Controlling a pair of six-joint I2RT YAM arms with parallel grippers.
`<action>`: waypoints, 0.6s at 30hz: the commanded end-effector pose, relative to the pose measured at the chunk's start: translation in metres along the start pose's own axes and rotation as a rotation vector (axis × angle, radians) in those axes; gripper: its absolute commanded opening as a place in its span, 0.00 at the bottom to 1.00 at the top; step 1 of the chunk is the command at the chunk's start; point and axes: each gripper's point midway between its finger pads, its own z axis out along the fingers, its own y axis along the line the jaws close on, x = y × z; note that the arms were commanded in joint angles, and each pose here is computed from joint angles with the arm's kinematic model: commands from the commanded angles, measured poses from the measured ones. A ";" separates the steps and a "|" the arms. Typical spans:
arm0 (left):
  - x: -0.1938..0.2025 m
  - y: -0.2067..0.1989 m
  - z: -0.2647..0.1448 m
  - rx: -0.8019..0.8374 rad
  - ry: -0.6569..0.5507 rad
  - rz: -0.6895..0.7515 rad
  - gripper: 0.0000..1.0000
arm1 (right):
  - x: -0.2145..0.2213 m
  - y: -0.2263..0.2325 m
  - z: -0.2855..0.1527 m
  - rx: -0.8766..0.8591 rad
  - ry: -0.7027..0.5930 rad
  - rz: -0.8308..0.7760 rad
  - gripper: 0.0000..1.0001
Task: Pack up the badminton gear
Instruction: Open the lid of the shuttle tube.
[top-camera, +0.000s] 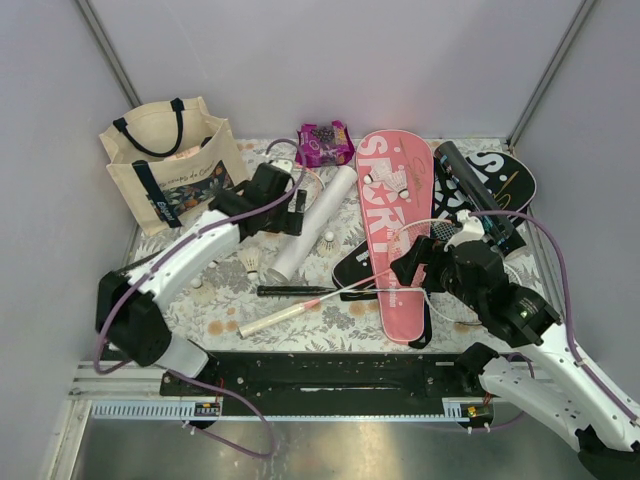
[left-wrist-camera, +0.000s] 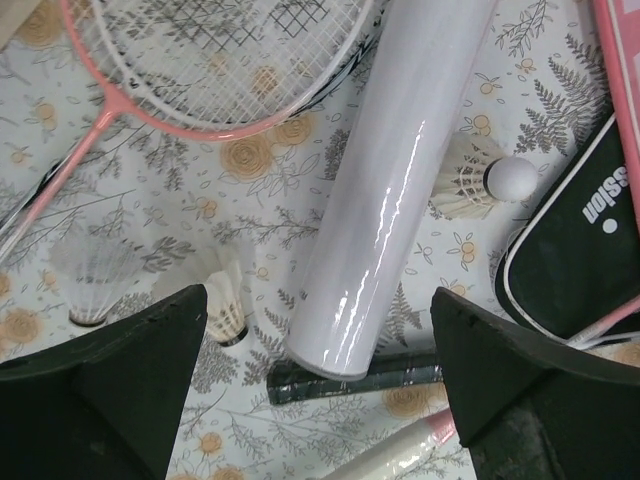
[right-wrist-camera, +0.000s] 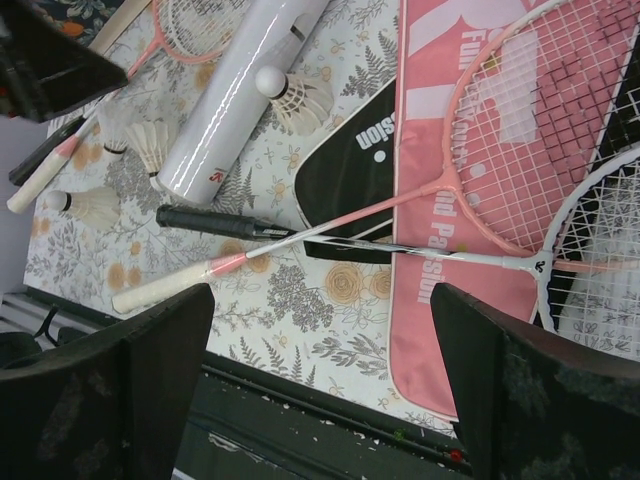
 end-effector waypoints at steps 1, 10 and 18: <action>-0.014 -0.021 0.024 0.064 0.026 0.036 0.96 | -0.004 0.015 -0.002 -0.076 -0.009 0.018 0.98; 0.006 -0.027 0.086 0.022 0.128 0.076 0.94 | -0.009 0.019 -0.007 -0.102 -0.030 0.014 0.98; 0.022 -0.037 0.112 0.053 0.177 0.094 0.92 | -0.007 0.020 -0.006 -0.109 -0.022 0.009 0.98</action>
